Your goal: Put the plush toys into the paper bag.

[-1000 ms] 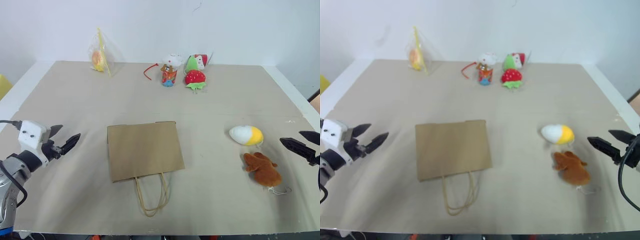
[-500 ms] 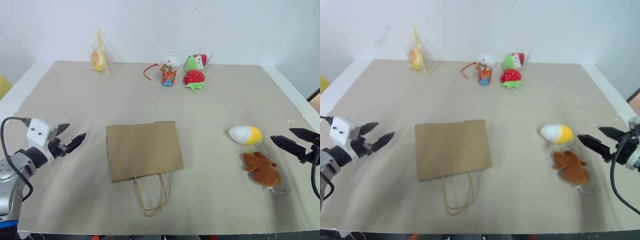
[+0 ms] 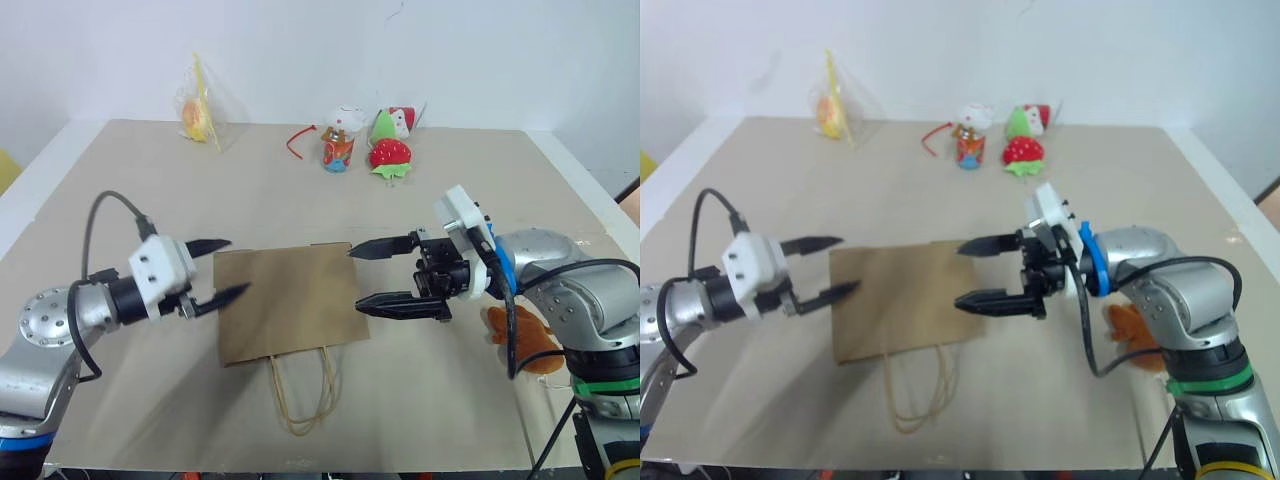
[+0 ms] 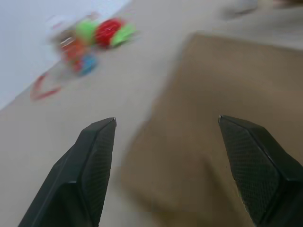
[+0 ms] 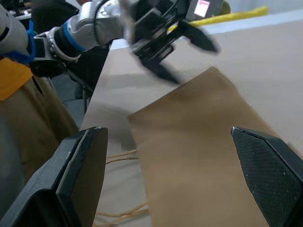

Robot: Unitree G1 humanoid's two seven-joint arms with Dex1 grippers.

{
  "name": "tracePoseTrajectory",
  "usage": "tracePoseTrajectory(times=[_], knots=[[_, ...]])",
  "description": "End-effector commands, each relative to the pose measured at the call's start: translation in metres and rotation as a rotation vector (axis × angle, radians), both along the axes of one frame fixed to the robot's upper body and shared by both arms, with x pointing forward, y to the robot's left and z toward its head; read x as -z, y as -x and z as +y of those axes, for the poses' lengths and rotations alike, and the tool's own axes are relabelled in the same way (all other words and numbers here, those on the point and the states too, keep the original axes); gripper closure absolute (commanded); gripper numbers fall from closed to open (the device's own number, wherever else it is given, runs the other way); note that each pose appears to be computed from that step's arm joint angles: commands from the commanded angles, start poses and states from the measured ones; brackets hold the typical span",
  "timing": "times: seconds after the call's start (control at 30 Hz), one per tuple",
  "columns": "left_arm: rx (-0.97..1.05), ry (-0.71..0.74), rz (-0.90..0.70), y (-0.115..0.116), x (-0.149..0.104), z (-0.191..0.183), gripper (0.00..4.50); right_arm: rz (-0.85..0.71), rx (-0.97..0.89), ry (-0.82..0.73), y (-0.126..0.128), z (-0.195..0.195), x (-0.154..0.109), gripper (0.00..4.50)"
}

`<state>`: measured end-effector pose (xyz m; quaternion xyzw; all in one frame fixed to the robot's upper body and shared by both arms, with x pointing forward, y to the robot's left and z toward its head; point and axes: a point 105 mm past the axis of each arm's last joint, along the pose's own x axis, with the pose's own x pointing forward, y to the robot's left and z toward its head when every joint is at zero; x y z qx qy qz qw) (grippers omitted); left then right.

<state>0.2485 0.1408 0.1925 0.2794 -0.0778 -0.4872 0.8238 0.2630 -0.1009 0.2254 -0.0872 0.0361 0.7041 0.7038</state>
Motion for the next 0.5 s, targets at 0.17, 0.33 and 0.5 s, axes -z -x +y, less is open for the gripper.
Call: tracePoseTrajectory(times=[0.17, 0.33, 0.5], knots=[[0.288, -0.197, -0.008, 0.040, 0.034, -0.022, 0.96, -0.044, -0.060, 0.026, 0.007, 0.006, 0.010, 0.00], [0.357, -0.243, 0.001, 0.048, 0.042, -0.019, 0.96, -0.047, -0.030, 0.032, 0.009, 0.002, 0.013, 0.00], [0.424, -0.291, -0.017, 0.054, 0.052, -0.020, 0.96, -0.041, -0.008, 0.034, 0.013, 0.000, 0.018, 0.00]])
